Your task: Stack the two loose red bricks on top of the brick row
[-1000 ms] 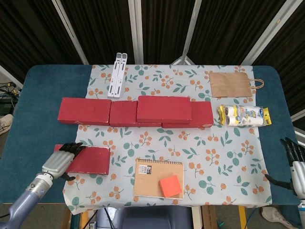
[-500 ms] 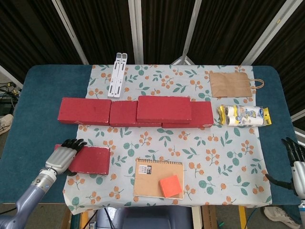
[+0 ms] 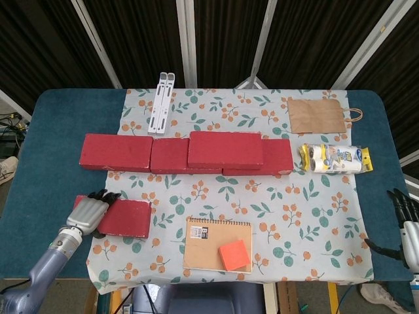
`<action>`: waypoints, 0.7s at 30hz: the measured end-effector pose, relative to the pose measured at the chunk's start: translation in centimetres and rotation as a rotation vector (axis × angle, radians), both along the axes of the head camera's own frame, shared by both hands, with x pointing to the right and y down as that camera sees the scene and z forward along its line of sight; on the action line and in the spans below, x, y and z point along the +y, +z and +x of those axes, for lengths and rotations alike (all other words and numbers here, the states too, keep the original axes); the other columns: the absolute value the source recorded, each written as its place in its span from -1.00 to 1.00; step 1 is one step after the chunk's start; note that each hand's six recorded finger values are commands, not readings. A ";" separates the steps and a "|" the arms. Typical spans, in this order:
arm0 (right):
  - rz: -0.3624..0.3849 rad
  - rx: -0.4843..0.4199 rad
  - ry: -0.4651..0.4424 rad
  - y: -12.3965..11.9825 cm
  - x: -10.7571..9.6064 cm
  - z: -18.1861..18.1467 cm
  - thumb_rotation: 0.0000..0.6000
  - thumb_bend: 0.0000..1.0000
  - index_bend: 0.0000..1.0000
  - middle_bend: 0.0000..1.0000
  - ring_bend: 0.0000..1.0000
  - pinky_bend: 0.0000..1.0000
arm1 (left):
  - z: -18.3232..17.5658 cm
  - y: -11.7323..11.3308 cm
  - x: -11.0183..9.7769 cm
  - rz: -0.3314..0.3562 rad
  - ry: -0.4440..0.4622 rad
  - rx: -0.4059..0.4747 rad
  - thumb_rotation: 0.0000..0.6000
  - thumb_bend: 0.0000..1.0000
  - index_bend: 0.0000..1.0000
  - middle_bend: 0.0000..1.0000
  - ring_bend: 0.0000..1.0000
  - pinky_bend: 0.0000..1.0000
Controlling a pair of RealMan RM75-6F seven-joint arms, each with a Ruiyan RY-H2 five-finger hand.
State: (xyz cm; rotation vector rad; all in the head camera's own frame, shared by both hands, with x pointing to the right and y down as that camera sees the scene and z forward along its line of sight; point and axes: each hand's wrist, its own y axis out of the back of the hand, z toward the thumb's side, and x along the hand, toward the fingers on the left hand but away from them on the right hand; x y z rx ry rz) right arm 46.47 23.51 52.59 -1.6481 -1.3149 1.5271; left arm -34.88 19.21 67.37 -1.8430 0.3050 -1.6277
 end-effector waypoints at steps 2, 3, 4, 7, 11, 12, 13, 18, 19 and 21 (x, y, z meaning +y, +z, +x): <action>-0.001 -0.001 0.000 0.0 0.0 0.0 1.00 -0.93 -1.00 -0.99 -1.00 -1.00 | 0.1 -0.1 -0.2 0.008 0.007 -0.009 1.00 -0.98 -0.64 -0.43 -0.56 -0.42; -0.001 -0.001 0.000 0.1 0.0 0.0 1.00 -0.93 -1.00 -0.99 -1.00 -1.00 | 0.1 -0.1 -0.3 0.011 0.008 -0.012 1.00 -0.97 -0.60 -0.38 -0.52 -0.42; -0.002 -0.001 0.000 0.1 0.0 0.0 1.00 -0.93 -1.00 -0.99 -1.00 -1.00 | 0.2 -0.2 -0.4 0.013 0.009 -0.015 1.00 -0.97 -0.55 -0.33 -0.49 -0.41; -0.004 -0.003 -0.001 0.1 0.0 -0.1 1.00 -0.93 -1.00 -0.99 -1.00 -1.00 | 0.3 -0.7 -1.2 0.024 0.001 -0.018 1.00 -0.97 -0.48 -0.30 -0.46 -0.41; -0.010 0.002 0.008 0.3 0.0 0.1 1.00 -0.93 -1.00 -0.99 -1.00 -1.00 | 0.7 -1.7 -2.8 0.036 -0.024 0.001 1.00 -0.97 -0.48 -0.33 -0.46 -0.41; -0.011 0.004 0.010 0.3 -0.1 0.1 1.00 -0.93 -1.00 -0.99 -1.00 -1.00 | 0.8 -2.0 -3.4 0.041 -0.027 0.008 1.00 -0.97 -0.49 -0.33 -0.47 -0.41; -0.012 0.005 0.013 0.3 -0.1 0.2 1.00 -0.93 -1.00 -0.99 -1.00 -1.00 | 1.1 -2.5 -4.1 0.045 -0.029 0.017 1.00 -0.97 -0.49 -0.34 -0.48 -0.42; -0.021 0.018 0.023 0.6 -0.2 0.4 1.00 -0.93 -1.00 -0.99 -1.00 -1.00 | 2.2 -4.0 -7.1 0.026 -0.056 0.060 1.00 -0.97 -0.51 -0.41 -0.52 -0.45; -0.024 0.020 0.024 0.7 -0.2 0.4 1.00 -0.93 -1.00 -0.99 -1.00 -1.00 | 2.4 -4.2 -7.9 0.023 -0.055 0.065 1.00 -0.97 -0.51 -0.42 -0.53 -0.46; -0.030 0.026 0.026 0.9 -0.3 0.4 1.00 -0.93 -1.00 -0.99 -1.00 -1.00 | 3.1 -4.7 -9.8 0.021 -0.045 0.069 1.00 -0.96 -0.52 -0.44 -0.56 -0.47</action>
